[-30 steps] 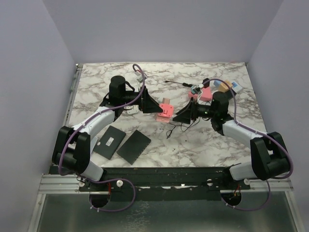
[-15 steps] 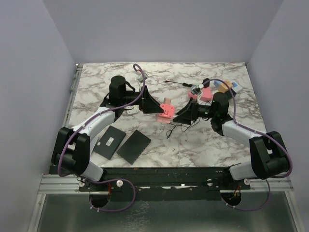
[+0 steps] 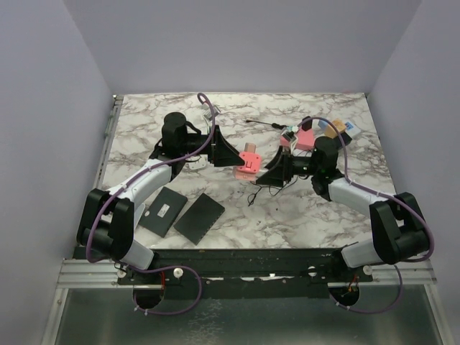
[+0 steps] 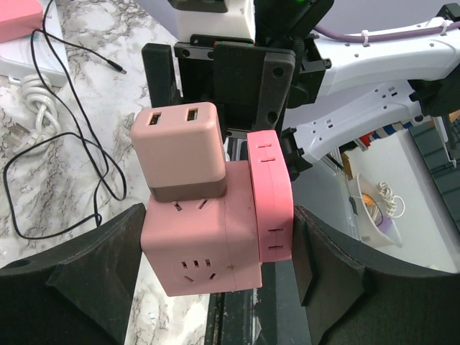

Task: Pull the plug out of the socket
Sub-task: Remove the plug from the socket.

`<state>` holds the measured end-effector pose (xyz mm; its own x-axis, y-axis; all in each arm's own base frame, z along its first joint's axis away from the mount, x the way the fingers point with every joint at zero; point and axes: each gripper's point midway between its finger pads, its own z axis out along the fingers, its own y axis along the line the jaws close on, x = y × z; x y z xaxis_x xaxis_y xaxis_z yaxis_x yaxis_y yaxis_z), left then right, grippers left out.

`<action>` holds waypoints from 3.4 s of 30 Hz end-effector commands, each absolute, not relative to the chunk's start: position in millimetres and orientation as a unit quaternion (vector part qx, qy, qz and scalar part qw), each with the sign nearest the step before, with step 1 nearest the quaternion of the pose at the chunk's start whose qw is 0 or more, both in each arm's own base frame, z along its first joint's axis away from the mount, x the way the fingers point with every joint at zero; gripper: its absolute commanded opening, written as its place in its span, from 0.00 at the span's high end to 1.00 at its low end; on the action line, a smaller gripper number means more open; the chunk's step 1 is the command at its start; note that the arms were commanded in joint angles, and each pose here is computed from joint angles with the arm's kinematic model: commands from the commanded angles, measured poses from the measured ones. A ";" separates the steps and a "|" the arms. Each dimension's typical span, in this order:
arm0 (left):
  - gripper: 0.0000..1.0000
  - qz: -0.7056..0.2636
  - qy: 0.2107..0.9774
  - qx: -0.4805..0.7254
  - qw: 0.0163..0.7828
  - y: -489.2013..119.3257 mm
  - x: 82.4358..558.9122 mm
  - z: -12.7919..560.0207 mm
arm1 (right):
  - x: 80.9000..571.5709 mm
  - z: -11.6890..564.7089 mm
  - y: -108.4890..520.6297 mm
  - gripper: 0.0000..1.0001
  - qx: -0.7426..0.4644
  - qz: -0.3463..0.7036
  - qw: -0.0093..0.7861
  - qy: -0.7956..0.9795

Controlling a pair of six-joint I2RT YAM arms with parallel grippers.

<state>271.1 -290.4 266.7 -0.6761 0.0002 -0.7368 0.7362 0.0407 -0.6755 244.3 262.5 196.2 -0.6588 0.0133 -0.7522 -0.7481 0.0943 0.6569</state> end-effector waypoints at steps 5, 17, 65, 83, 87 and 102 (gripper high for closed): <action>0.80 -0.642 0.646 0.294 0.291 -295.4 267.5 269.6 | 241.3 214.7 268.6 0.40 -0.304 0.633 0.311 0.641; 0.80 -0.646 0.654 0.285 0.270 -296.9 269.6 257.2 | 231.6 215.6 266.2 0.43 -0.312 0.635 0.301 0.639; 0.01 -0.600 0.662 0.237 0.382 -250.0 269.6 274.3 | 237.1 225.3 265.3 1.00 -0.274 0.637 0.354 0.627; 0.01 -0.603 0.679 0.242 0.342 -293.3 232.6 238.3 | 235.7 231.4 265.7 1.00 -0.281 0.641 0.355 0.620; 0.01 -0.602 0.679 0.245 0.341 -301.0 234.9 236.1 | 235.3 232.3 265.7 1.00 -0.282 0.641 0.355 0.619; 0.01 -0.588 0.694 0.216 0.354 -295.4 238.9 226.9 | 238.6 229.0 265.2 1.00 -0.273 0.635 0.359 0.628</action>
